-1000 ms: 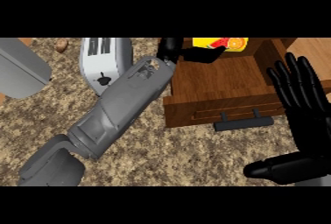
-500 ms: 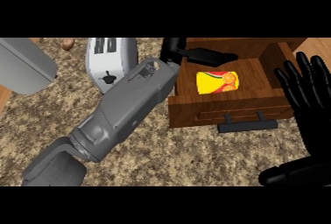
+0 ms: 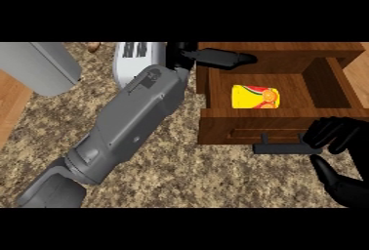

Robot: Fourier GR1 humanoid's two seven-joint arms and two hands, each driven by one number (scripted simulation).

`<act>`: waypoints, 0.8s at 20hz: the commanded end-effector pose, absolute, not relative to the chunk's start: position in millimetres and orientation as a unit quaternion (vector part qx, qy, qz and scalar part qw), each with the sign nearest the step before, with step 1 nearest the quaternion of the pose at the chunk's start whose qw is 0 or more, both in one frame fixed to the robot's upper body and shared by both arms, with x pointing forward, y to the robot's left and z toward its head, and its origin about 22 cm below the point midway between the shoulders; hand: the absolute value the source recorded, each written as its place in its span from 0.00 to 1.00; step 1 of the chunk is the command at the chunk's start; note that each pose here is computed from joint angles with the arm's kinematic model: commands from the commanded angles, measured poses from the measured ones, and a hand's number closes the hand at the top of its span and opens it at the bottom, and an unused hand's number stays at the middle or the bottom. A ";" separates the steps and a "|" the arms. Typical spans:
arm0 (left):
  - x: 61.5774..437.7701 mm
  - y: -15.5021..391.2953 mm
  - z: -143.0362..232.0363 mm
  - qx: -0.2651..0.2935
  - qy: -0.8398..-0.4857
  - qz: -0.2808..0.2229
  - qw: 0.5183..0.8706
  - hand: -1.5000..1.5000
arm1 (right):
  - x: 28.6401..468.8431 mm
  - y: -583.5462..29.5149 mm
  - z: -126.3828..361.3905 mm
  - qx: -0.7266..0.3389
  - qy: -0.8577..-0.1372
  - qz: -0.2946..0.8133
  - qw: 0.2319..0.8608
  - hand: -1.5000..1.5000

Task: Pick up the cup, place it into the drawer and close the drawer

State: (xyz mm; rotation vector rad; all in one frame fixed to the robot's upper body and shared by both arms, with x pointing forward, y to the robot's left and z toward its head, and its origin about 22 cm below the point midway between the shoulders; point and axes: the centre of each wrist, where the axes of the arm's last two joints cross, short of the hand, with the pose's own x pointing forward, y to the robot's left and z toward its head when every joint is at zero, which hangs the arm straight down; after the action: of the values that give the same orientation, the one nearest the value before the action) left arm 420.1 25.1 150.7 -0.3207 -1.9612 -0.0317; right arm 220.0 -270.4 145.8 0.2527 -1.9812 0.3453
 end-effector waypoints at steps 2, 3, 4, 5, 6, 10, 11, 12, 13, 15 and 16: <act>419.1 70.8 153.1 -0.128 -0.822 0.033 0.554 0.00 | 211.8 -273.6 149.1 0.064 -0.818 0.210 0.532 1.00; 422.4 89.3 156.7 -0.119 -0.823 0.038 0.554 0.00 | 210.8 -276.8 153.1 0.059 -0.814 0.222 0.533 1.00; 408.6 82.7 136.1 -0.118 -0.820 0.042 0.558 0.00 | 205.8 -284.3 142.0 0.057 -0.811 0.218 0.540 1.00; 409.6 102.0 146.3 -0.124 -0.821 0.037 0.556 0.00 | 209.4 -287.0 150.9 0.037 -0.807 0.229 0.542 1.00; 408.6 128.6 128.2 -0.105 -0.815 0.040 0.568 0.00 | 204.4 -273.5 139.2 0.032 -0.802 0.235 0.549 1.00; 378.7 145.5 121.8 -0.120 -0.806 0.055 0.577 0.00 | 221.0 -282.9 144.9 0.006 -0.784 0.269 0.559 1.00; 373.7 168.3 108.0 -0.113 -0.805 0.052 0.580 0.00 | 211.4 -264.3 131.2 0.004 -0.785 0.261 0.562 1.00; 369.8 177.0 112.4 -0.109 -0.812 0.054 0.571 0.00 | 223.4 -261.2 131.9 -0.003 -0.783 0.266 0.563 1.00; 355.7 182.4 111.4 -0.108 -0.807 0.055 0.578 0.00 | 215.6 -263.9 140.0 0.000 -0.785 0.259 0.563 1.00; 341.4 208.0 99.3 -0.107 -0.803 0.064 0.583 0.00 | 214.5 -282.1 128.9 -0.018 -0.772 0.276 0.573 1.00; 341.9 210.4 110.2 -0.110 -0.804 0.069 0.581 0.00 | 230.7 -267.4 119.9 -0.029 -0.773 0.281 0.568 1.00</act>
State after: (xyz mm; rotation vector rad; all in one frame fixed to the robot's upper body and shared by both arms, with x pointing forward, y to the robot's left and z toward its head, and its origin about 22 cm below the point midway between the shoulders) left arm 364.5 182.6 111.1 -0.2599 -1.8908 0.1447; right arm 218.2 -271.4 130.9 -0.0096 -1.8405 0.6220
